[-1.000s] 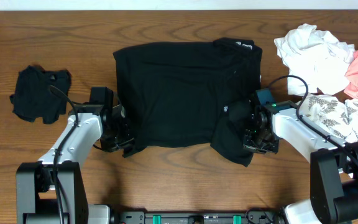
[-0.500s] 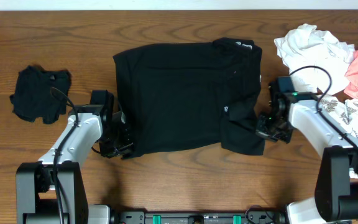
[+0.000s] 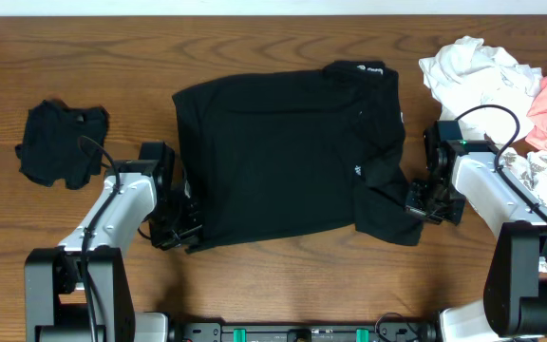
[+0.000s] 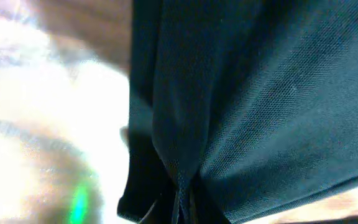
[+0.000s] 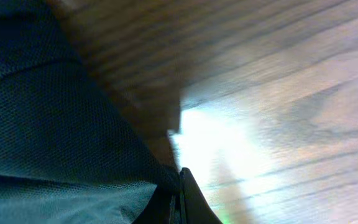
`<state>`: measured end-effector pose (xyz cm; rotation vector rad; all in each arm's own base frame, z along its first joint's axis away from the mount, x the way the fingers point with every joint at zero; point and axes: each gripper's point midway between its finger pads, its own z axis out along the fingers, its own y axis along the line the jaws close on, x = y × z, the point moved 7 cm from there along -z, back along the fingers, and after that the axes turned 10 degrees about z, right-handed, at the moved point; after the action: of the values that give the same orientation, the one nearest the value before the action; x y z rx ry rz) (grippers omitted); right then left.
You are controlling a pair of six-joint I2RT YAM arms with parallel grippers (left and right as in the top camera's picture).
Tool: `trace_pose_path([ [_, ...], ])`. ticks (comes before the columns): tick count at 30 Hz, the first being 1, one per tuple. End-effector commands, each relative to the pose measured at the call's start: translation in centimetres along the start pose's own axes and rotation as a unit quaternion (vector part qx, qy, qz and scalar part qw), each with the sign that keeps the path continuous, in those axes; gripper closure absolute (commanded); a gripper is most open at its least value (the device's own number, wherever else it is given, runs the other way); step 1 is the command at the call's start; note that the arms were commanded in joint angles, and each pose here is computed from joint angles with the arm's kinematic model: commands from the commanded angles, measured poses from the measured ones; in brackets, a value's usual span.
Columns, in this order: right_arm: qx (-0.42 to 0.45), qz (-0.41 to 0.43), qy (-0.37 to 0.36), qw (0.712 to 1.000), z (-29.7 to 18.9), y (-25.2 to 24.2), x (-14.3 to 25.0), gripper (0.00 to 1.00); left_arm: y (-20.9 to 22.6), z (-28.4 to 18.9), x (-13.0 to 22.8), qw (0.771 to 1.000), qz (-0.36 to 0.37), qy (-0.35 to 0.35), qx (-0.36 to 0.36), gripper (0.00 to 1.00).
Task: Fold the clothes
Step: 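Pull the right gripper's edge rightward to straighten the shirt's right side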
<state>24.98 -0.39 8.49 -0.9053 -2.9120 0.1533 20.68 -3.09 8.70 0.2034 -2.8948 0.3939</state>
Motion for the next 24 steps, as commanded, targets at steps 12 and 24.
trace_pose_path([
  [12, 0.034, 0.05, -0.016, 0.998, -0.3, -1.6, -0.8, 0.99, 0.5, -0.5, 1.4, 0.999, -0.001, 0.032, -0.029, 0.94],
  [24, 0.097, 0.144, -0.028, 0.984, -0.5, -4.0, -0.9, 0.99, 1.7, -0.6, 1.2, 0.996, -0.01, 0.022, -0.088, 0.94],
])
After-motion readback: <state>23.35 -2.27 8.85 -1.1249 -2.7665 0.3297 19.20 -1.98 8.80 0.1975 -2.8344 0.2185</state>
